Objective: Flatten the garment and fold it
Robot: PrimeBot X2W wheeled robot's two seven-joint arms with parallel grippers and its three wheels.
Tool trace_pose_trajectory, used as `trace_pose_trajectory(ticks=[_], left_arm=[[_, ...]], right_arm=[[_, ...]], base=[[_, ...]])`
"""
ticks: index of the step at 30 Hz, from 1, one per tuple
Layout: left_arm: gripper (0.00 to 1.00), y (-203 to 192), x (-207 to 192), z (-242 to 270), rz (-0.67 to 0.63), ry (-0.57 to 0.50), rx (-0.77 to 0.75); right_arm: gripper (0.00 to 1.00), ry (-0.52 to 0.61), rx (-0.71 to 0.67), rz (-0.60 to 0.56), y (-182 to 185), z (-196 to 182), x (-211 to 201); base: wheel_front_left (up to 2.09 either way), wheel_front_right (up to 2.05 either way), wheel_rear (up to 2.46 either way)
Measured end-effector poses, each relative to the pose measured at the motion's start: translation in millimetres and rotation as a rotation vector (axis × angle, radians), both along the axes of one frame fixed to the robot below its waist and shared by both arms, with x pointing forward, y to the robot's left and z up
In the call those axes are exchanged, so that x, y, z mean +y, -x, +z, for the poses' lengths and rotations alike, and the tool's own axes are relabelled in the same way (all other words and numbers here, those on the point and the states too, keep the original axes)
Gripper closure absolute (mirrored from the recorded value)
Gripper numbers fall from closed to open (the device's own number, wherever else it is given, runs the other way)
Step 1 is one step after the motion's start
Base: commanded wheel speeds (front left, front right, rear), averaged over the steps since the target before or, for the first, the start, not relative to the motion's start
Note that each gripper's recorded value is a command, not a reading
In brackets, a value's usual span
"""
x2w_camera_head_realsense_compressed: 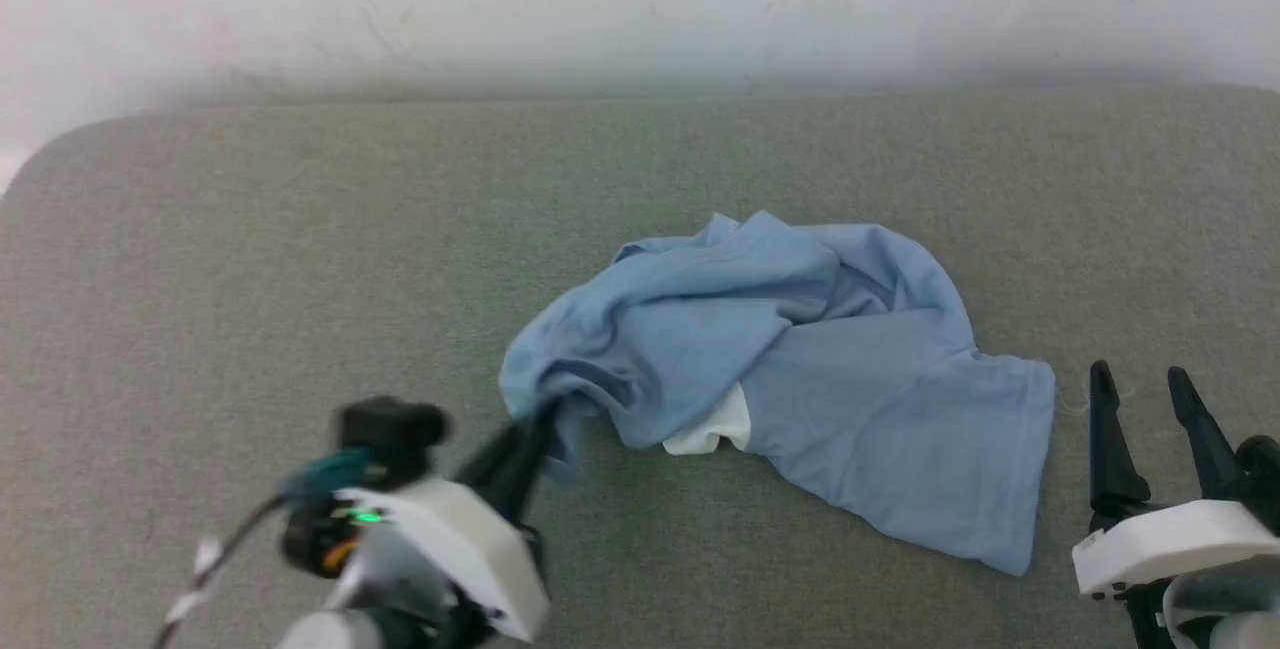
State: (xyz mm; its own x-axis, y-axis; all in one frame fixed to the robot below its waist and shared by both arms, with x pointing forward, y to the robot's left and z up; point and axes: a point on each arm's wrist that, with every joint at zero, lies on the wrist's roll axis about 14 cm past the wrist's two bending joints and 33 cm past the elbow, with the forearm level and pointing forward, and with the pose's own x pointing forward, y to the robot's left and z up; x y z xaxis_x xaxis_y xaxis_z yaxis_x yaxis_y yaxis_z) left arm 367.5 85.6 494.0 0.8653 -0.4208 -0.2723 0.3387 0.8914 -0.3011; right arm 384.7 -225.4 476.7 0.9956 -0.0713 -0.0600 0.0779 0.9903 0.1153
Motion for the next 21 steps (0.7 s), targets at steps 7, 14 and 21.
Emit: trace_pose_trajectory(ticks=[7,14,21], left_arm=[[1.00,9.4,107.5,13.0,0.426,0.065,-0.019],[1.00,36.1,157.8,-50.3,0.578,-0.090,0.181],[0.00,24.6,164.1,-57.9,0.600,-0.171,0.152]], right_arm=[[0.00,-0.005,-0.017,0.051,-3.5,8.1,17.1],[0.00,-0.009,-0.001,0.073,-6.6,3.0,24.6],[0.00,-0.012,0.040,0.073,-4.9,-10.2,24.8]], base=[[0.00,0.00,0.00],[0.00,0.00,0.00],[0.00,0.00,0.00]])
